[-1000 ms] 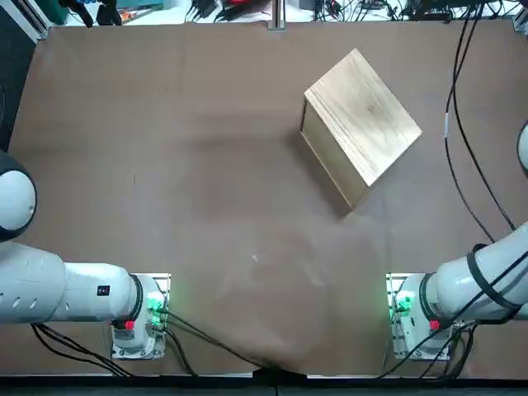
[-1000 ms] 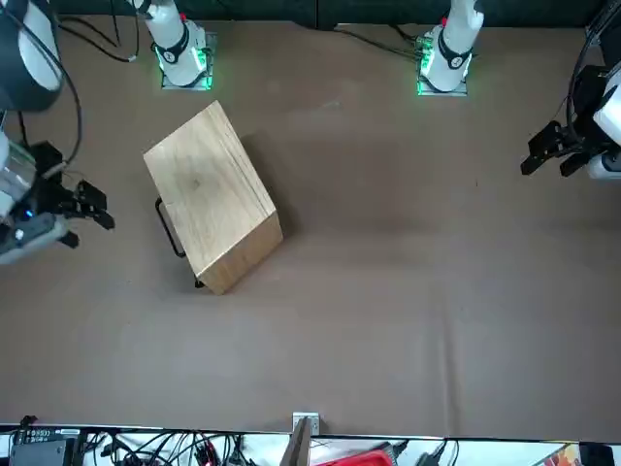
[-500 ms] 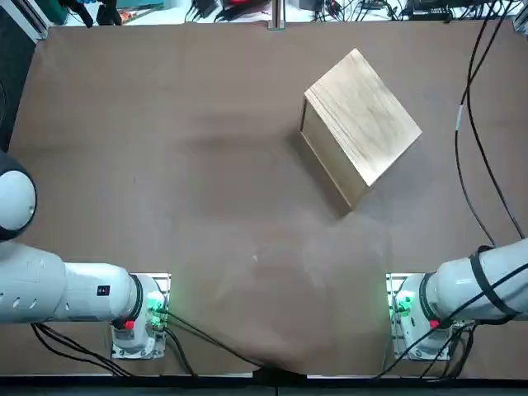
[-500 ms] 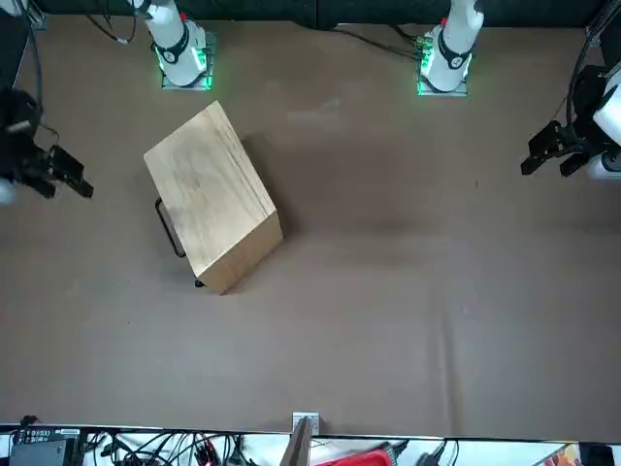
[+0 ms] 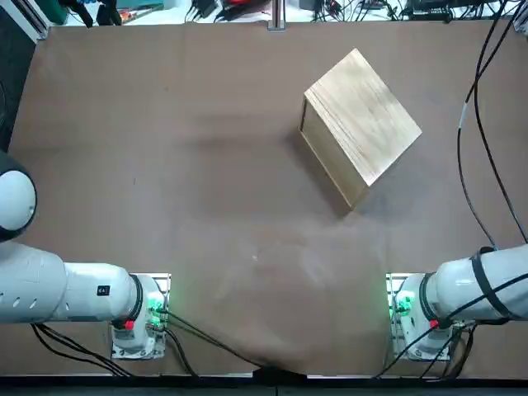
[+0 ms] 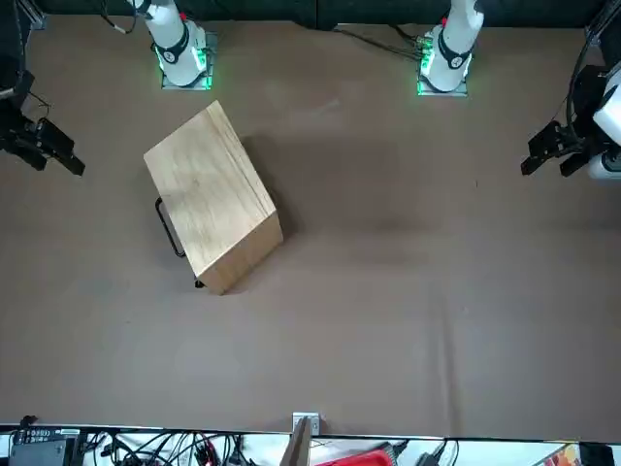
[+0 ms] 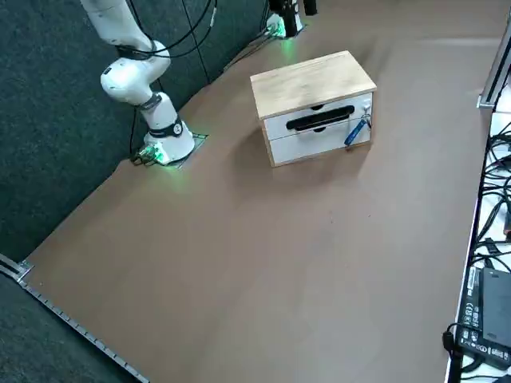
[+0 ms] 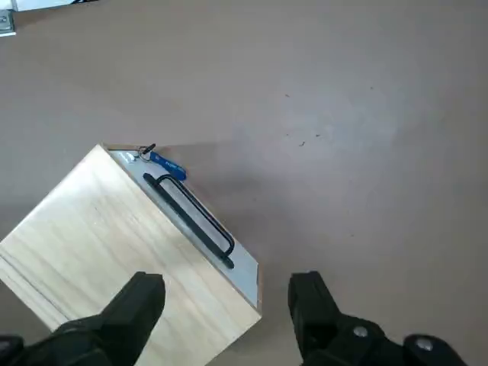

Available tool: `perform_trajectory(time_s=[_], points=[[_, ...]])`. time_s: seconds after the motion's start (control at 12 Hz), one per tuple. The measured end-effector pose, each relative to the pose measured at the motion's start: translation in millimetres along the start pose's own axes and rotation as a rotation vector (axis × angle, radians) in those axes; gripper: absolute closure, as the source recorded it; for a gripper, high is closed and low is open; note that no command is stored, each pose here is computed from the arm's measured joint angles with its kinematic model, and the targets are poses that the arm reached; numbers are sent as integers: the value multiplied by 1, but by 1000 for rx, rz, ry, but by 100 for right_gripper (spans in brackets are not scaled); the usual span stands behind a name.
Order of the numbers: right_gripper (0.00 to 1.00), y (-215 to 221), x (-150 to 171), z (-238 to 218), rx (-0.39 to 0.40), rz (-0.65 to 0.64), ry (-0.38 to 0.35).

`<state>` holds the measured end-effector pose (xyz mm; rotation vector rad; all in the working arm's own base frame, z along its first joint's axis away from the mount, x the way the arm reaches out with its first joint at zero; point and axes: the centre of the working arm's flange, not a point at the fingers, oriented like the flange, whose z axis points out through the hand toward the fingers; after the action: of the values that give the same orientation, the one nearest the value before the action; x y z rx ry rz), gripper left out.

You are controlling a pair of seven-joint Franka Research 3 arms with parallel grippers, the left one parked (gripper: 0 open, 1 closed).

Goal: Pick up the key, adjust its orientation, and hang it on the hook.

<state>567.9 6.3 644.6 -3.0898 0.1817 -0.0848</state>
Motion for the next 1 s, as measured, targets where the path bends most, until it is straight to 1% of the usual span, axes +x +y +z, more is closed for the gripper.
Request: perform_trajectory(time_s=[0.25, 0.5, 0.58, 0.67, 1.0], points=[[0, 2, -1, 0, -7, 0, 0], [0, 7, -1, 11, -10, 9, -19], [0, 8, -1, 15, -10, 9, -15], [0, 9, -6, 20, -8, -3, 9], [0, 17, -20, 20, -8, -29, 13]])
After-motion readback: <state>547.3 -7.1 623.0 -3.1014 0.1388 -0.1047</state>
